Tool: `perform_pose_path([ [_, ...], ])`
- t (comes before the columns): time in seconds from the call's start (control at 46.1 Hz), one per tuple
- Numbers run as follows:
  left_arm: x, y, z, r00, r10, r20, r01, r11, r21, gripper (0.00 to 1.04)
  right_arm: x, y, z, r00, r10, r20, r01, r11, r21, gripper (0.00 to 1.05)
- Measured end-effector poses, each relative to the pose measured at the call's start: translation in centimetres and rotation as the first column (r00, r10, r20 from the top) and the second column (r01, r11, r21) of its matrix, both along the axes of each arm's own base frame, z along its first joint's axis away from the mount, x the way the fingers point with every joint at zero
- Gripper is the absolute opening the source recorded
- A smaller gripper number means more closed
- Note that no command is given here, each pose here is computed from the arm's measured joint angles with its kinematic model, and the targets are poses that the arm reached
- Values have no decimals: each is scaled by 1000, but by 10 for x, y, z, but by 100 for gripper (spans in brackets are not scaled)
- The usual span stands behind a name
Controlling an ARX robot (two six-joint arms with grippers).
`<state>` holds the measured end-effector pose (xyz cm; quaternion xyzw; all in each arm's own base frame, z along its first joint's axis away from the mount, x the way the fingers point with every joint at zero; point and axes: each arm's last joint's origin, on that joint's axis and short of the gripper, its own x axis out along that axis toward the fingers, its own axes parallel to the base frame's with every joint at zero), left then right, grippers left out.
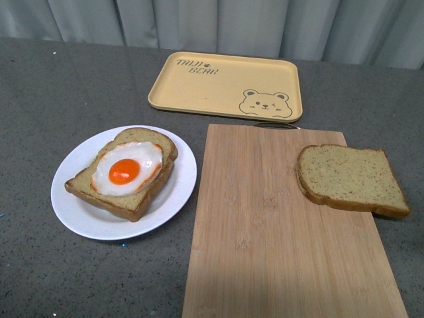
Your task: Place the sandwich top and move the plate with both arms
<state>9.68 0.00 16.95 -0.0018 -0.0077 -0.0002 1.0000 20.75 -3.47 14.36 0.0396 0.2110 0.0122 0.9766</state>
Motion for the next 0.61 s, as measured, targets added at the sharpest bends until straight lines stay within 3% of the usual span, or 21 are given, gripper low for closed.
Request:
perform_pose_path([
  [0.195, 0, 0, 0, 1000, 0, 0, 0, 1000, 0, 98, 43, -26, -30, 981, 48, -191, -3, 973, 230, 95],
  [0.347, 0, 0, 0, 1000, 0, 0, 0, 1000, 0, 98, 74, -36, -60, 935, 169, -313, -30, 914, 404, 95],
  [0.607, 0, 0, 0, 1000, 0, 0, 0, 1000, 0, 98, 104, -23, -99, 870, 262, -418, -22, 867, 497, 95],
])
